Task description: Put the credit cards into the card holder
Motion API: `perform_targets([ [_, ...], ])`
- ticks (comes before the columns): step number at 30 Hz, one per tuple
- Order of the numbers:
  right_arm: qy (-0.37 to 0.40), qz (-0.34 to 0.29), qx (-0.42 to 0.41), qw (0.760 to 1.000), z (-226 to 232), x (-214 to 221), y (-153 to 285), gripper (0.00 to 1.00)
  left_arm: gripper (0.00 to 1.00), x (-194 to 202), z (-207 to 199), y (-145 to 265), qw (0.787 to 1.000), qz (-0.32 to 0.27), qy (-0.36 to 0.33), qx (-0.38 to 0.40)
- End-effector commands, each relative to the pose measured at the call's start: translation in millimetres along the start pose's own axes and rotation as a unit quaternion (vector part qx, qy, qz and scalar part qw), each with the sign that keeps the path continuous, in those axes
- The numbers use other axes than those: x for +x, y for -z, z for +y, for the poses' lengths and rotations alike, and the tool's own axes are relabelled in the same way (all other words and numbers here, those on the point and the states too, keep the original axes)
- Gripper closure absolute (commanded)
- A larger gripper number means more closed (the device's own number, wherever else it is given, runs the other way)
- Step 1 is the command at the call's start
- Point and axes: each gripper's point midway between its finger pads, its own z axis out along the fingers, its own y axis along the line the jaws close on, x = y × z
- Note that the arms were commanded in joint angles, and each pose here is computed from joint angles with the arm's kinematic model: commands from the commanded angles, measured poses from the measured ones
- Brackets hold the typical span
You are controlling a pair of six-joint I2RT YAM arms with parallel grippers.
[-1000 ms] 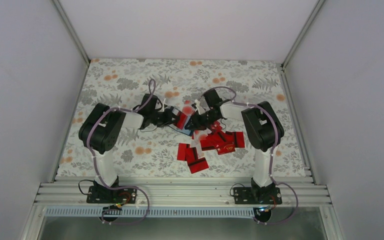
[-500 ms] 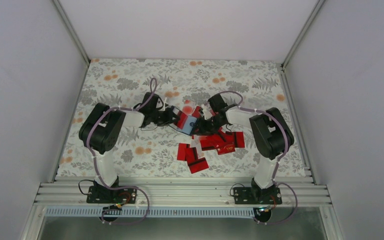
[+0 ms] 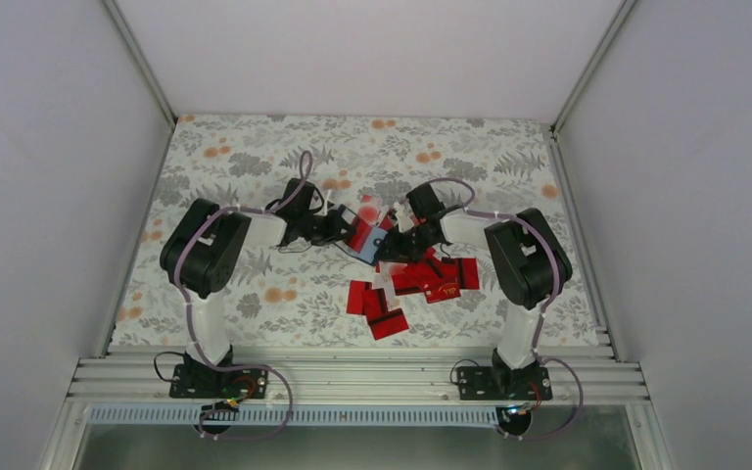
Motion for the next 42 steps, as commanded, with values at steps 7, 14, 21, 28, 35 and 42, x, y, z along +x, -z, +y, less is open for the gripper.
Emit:
perform_targets([
  [7, 0.003, 0.003, 0.034, 0.999, -21.4, -8.6, -15.4, 0.83, 0.96, 38.6, 14.1, -21.6, 0.997, 0.08, 0.004, -0.008],
  [14, 0.004, 0.007, 0.039, 0.999, -27.8, -10.6, -15.7, 0.84, 0.98, 35.2, 14.7, -17.0, 0.993, 0.105, -0.031, -0.033],
  [21, 0.005, 0.012, 0.039, 0.999, -30.7, -13.4, -15.3, 0.84, 0.98, 32.9, 8.4, -12.7, 0.989, 0.135, -0.052, -0.03],
  [28, 0.009, 0.012, 0.043, 0.999, -33.2, -18.5, -13.2, 0.84, 0.86, 38.1, 10.6, -11.3, 0.985, 0.155, -0.071, -0.035],
  [35, 0.012, 0.016, 0.045, 0.999, -33.5, -21.4, -14.0, 0.84, 0.62, 28.3, 5.9, -7.1, 0.984, 0.147, -0.089, -0.051],
  [42, 0.012, 0.016, 0.048, 0.999, -34.7, -22.4, -14.5, 0.85, 0.39, 19.5, 7.2, 11.0, 0.981, 0.129, -0.097, -0.108],
])
